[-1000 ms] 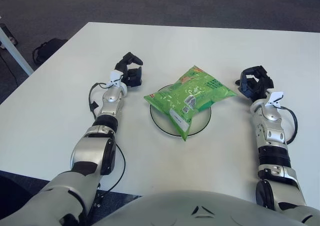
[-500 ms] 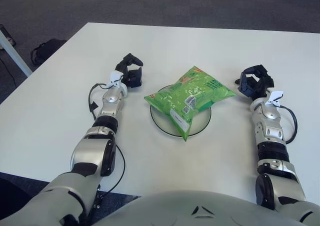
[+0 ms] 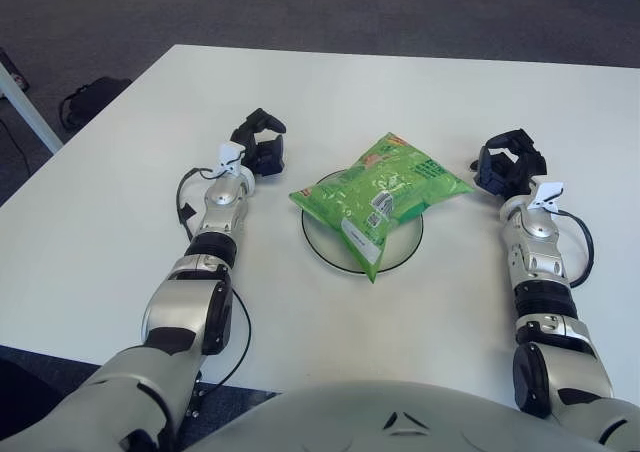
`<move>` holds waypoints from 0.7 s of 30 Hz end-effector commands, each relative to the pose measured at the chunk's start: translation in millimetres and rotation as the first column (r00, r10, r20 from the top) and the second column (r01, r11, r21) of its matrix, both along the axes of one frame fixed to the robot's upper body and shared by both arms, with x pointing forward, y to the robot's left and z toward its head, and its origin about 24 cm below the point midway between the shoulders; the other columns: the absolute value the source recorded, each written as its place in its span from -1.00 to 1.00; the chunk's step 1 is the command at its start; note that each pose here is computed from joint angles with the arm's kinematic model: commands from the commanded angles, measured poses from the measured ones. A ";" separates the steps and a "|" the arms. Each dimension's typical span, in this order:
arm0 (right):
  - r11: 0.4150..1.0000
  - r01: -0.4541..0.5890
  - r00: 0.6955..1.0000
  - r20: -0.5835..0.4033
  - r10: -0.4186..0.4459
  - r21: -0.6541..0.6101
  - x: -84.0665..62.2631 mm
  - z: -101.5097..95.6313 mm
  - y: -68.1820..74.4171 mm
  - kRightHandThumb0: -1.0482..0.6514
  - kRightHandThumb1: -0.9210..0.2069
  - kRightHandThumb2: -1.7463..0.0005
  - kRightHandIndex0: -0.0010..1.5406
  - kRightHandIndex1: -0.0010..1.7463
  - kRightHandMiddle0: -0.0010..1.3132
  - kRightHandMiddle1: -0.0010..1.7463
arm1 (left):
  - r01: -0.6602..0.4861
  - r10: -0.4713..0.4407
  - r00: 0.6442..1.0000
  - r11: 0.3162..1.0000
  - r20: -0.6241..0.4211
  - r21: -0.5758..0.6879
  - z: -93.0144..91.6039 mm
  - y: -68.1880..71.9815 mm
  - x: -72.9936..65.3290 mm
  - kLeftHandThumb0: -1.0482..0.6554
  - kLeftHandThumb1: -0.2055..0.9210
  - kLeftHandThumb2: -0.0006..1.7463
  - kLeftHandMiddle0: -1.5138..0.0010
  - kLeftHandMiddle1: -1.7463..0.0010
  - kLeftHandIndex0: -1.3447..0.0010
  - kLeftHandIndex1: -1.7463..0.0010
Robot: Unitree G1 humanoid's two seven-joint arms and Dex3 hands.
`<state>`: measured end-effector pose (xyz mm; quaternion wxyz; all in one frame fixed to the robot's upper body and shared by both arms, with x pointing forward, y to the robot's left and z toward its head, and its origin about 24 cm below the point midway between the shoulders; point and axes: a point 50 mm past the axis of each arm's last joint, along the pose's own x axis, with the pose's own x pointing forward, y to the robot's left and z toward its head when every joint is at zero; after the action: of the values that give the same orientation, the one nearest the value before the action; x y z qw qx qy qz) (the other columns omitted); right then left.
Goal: Put the snack into the plate.
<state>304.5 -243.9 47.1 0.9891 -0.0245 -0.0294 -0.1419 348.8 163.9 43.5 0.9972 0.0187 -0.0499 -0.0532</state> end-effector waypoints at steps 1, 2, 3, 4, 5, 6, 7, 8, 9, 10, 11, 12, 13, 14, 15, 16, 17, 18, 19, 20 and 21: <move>0.998 0.015 0.984 -0.179 -0.005 0.055 -23.8 -48.6 6.1 0.22 0.01 -0.43 -0.19 0.86 -0.41 1.00 | 0.012 -0.020 0.985 0.999 -0.170 -0.049 -45.4 -7.6 -25.4 -0.29 0.13 0.35 -0.65 -1.00 0.22 -1.00; 0.998 0.015 0.984 -0.178 -0.005 0.056 -23.8 -48.6 5.9 0.22 0.02 -0.44 -0.18 0.86 -0.41 1.00 | 0.014 -0.023 0.985 0.999 -0.170 -0.053 -45.4 -7.9 -25.4 -0.29 0.13 0.35 -0.65 -1.00 0.22 -1.00; 0.998 0.017 0.984 -0.177 -0.006 0.060 -23.8 -48.9 5.6 0.22 0.04 -0.46 -0.16 0.87 -0.41 1.00 | 0.017 -0.026 0.986 0.998 -0.166 -0.057 -45.2 -9.1 -25.6 -0.29 0.13 0.35 -0.66 -1.00 0.22 -1.00; 0.998 0.019 0.984 -0.177 -0.008 0.063 -23.8 -49.2 5.4 0.22 0.06 -0.48 -0.15 0.88 -0.42 1.00 | 0.019 -0.029 0.986 0.998 -0.163 -0.061 -45.0 -10.0 -25.7 -0.29 0.13 0.35 -0.67 -1.00 0.22 -1.00; 0.998 0.021 0.984 -0.176 -0.009 0.066 -24.0 -49.4 5.2 0.22 0.07 -0.49 -0.14 0.88 -0.42 1.00 | 0.021 -0.031 0.987 0.998 -0.160 -0.062 -44.8 -10.4 -25.8 -0.29 0.13 0.35 -0.67 -1.00 0.22 -1.00; 0.997 0.023 0.984 -0.175 -0.011 0.067 -24.1 -49.6 5.1 0.22 0.08 -0.50 -0.13 0.88 -0.42 1.00 | 0.023 -0.033 0.987 0.998 -0.158 -0.063 -44.7 -10.5 -25.9 -0.29 0.13 0.35 -0.67 -1.00 0.22 -1.00; 0.997 0.024 0.985 -0.175 -0.011 0.068 -24.2 -49.7 5.0 0.22 0.09 -0.50 -0.12 0.89 -0.42 1.00 | 0.024 -0.034 0.987 0.998 -0.158 -0.064 -44.7 -10.4 -25.9 -0.29 0.13 0.35 -0.68 -1.00 0.22 -1.00; 0.997 0.026 0.985 -0.174 -0.013 0.069 -24.6 -49.8 4.8 0.22 0.09 -0.51 -0.12 0.89 -0.42 1.00 | 0.027 -0.037 0.987 0.998 -0.158 -0.063 -44.7 -10.4 -25.9 -0.29 0.13 0.35 -0.68 -1.00 0.22 -1.00; 0.997 0.029 0.985 -0.172 -0.016 0.071 -25.4 -49.8 4.5 0.22 0.10 -0.51 -0.11 0.89 -0.43 1.00 | 0.033 -0.042 0.986 0.997 -0.161 -0.063 -44.9 -11.0 -26.0 -0.29 0.13 0.35 -0.68 -1.00 0.22 -1.00; 0.997 0.031 0.985 -0.171 -0.018 0.072 -26.0 -49.8 4.3 0.22 0.11 -0.52 -0.10 0.89 -0.43 1.00 | 0.037 -0.047 0.985 0.997 -0.164 -0.063 -45.0 -11.4 -26.0 -0.29 0.12 0.35 -0.68 -1.00 0.22 -1.00; 0.997 0.032 0.985 -0.170 -0.020 0.073 -26.7 -49.7 4.1 0.22 0.12 -0.53 -0.09 0.89 -0.43 1.00 | 0.042 -0.052 0.985 0.997 -0.166 -0.064 -45.4 -11.8 -26.1 -0.29 0.12 0.35 -0.68 -1.00 0.22 -1.00; 0.997 0.033 0.985 -0.169 -0.020 0.073 -27.0 -49.7 3.9 0.22 0.12 -0.53 -0.09 0.90 -0.43 1.00 | 0.045 -0.055 0.984 0.997 -0.168 -0.065 -45.6 -12.2 -26.2 -0.29 0.12 0.35 -0.69 -1.00 0.22 -1.00; 0.997 0.033 0.985 -0.169 -0.020 0.073 -27.2 -49.7 3.8 0.22 0.13 -0.54 -0.08 0.90 -0.43 1.00 | 0.047 -0.057 0.984 0.997 -0.169 -0.065 -45.7 -12.2 -26.3 -0.29 0.12 0.35 -0.69 -1.00 0.21 -1.00; 0.997 0.033 0.985 -0.170 -0.020 0.073 -27.3 -49.7 3.8 0.22 0.13 -0.54 -0.08 0.90 -0.43 1.00 | 0.048 -0.059 0.984 0.997 -0.170 -0.066 -45.9 -12.3 -26.3 -0.29 0.12 0.36 -0.69 -1.00 0.21 -1.00; 0.997 0.032 0.985 -0.171 -0.019 0.073 -27.5 -49.8 3.8 0.22 0.13 -0.54 -0.08 0.90 -0.43 1.00 | 0.049 -0.060 0.983 0.997 -0.171 -0.066 -46.0 -12.3 -26.4 -0.29 0.11 0.36 -0.69 -1.00 0.21 -1.00; 0.997 0.031 0.985 -0.171 -0.019 0.072 -27.6 -49.9 3.8 0.22 0.13 -0.54 -0.07 0.89 -0.43 1.00 | 0.050 -0.061 0.983 0.997 -0.171 -0.067 -46.1 -12.3 -26.5 -0.29 0.10 0.37 -0.69 -1.00 0.20 -1.00; 0.997 0.030 0.985 -0.173 -0.017 0.071 -27.8 -49.9 4.0 0.22 0.14 -0.55 -0.07 0.89 -0.43 1.00 | 0.049 -0.060 0.983 0.997 -0.173 -0.066 -46.4 -12.4 -26.6 -0.30 0.10 0.37 -0.69 -1.00 0.20 -1.00; 0.997 0.028 0.985 -0.173 -0.016 0.069 -27.9 -49.9 4.1 0.22 0.14 -0.55 -0.07 0.89 -0.43 1.00 | 0.049 -0.060 0.983 0.997 -0.174 -0.066 -46.5 -12.5 -26.6 -0.30 0.09 0.37 -0.69 -1.00 0.20 -1.00; 0.997 0.027 0.984 -0.176 -0.015 0.067 -27.8 -49.9 4.2 0.22 0.14 -0.55 -0.06 0.89 -0.43 1.00 | 0.048 -0.059 0.983 0.997 -0.176 -0.066 -46.7 -12.7 -26.6 -0.30 0.09 0.38 -0.69 -1.00 0.20 -1.00; 0.998 0.027 0.984 -0.177 -0.015 0.065 -27.8 -49.9 4.3 0.22 0.14 -0.55 -0.06 0.89 -0.43 1.00 | 0.047 -0.058 0.982 0.997 -0.178 -0.066 -46.8 -12.8 -26.6 -0.30 0.09 0.38 -0.69 -1.00 0.20 -1.00; 0.998 0.026 0.984 -0.178 -0.014 0.064 -27.7 -49.9 4.4 0.22 0.14 -0.55 -0.06 0.89 -0.42 1.00 | 0.047 -0.058 0.982 0.997 -0.179 -0.066 -46.9 -12.8 -26.5 -0.30 0.09 0.38 -0.69 -1.00 0.19 -1.00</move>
<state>304.2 -246.0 47.1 0.9888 -0.0238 -0.0340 -0.1437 348.3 156.9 43.8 0.9956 0.0042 -0.0523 -0.0776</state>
